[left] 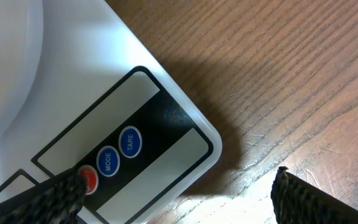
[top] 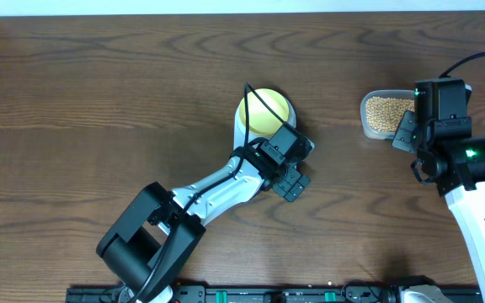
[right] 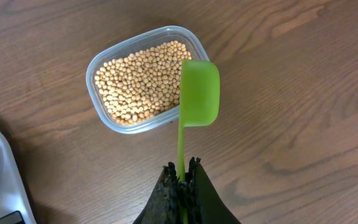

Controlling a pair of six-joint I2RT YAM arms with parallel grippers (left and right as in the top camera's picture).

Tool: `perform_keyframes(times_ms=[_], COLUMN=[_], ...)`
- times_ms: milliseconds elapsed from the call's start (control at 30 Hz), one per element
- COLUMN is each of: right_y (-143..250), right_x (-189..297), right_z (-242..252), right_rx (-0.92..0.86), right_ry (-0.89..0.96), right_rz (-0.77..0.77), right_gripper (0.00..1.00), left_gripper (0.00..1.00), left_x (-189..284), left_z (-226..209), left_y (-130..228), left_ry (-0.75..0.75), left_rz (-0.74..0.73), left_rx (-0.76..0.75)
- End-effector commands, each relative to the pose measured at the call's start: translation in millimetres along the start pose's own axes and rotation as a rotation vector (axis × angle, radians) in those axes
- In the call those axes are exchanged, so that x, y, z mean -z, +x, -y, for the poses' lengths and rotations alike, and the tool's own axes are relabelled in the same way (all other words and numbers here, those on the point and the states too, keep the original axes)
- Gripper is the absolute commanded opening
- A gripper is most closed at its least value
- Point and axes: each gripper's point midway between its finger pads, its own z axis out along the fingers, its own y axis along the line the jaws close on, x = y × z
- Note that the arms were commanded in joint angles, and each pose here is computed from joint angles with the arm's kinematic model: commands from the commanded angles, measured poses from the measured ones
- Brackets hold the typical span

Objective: Scoop item into bowl and weigh 50g on scale

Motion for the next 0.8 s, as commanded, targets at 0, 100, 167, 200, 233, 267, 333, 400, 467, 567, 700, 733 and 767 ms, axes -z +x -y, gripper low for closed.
perform_keyframes(times_ms=[0,100,167,200,233,267,333,400,467,567,700,733,767], right_y=[-6.7,-6.8,-6.8,-6.8,-6.8,-6.8,-6.8,-7.0,-7.5,-9.8,-11.2,-10.8,-10.2], right_x=[8.0,8.0,8.0,8.0,8.0,8.0,8.0,8.0,8.0,8.1,8.2,8.1,8.1], right_z=[2.3,2.2,2.1,2.2,2.2,2.2,2.2,2.1,1.9,0.9,0.3,0.4,0.6], right_rx=[-0.014,-0.014,-0.014,-0.014,-0.014,-0.014,-0.014,-0.015,-0.016,-0.019,-0.022,-0.021,-0.019], right_ry=[-0.004,-0.005,-0.005,-0.005,-0.005,-0.005,-0.005,-0.005,-0.006,-0.010,-0.013,-0.012,-0.011], right_rz=[0.028,0.029,0.029,0.029,0.029,0.029,0.029,0.030,0.032,0.041,0.046,0.045,0.042], right_gripper=[0.01,0.01,0.01,0.01,0.01,0.01,0.01,0.01,0.01,0.01,0.01,0.01,0.01], left_gripper=[0.98,0.98,0.98,0.98,0.98,0.98,0.98,0.98,0.98,0.98,0.98,0.98,0.98], left_x=[-9.0,-13.6,-17.1,-17.8,-17.8,-17.8,-17.7,-17.4,-17.2,-17.2,-17.0,-16.3,-14.2], left_z=[-0.3,-0.5,-0.8,-0.8,-0.7,-0.7,-0.7,2.0,2.7,3.7,3.8,3.8,3.9], left_y=[12.2,14.7,17.3,18.0,18.0,18.2,19.8,23.8,26.4,30.5,31.2,30.5,28.7], left_ry=[0.011,0.011,0.010,0.010,0.011,0.011,0.011,0.027,0.031,0.037,0.037,0.037,0.037], left_rz=[-0.040,-0.050,-0.060,-0.063,-0.063,-0.064,-0.070,-0.087,-0.098,-0.114,-0.117,-0.114,-0.107], left_rx=[0.004,0.004,0.005,0.005,0.005,0.005,0.006,0.008,0.009,0.011,0.010,0.010,0.009])
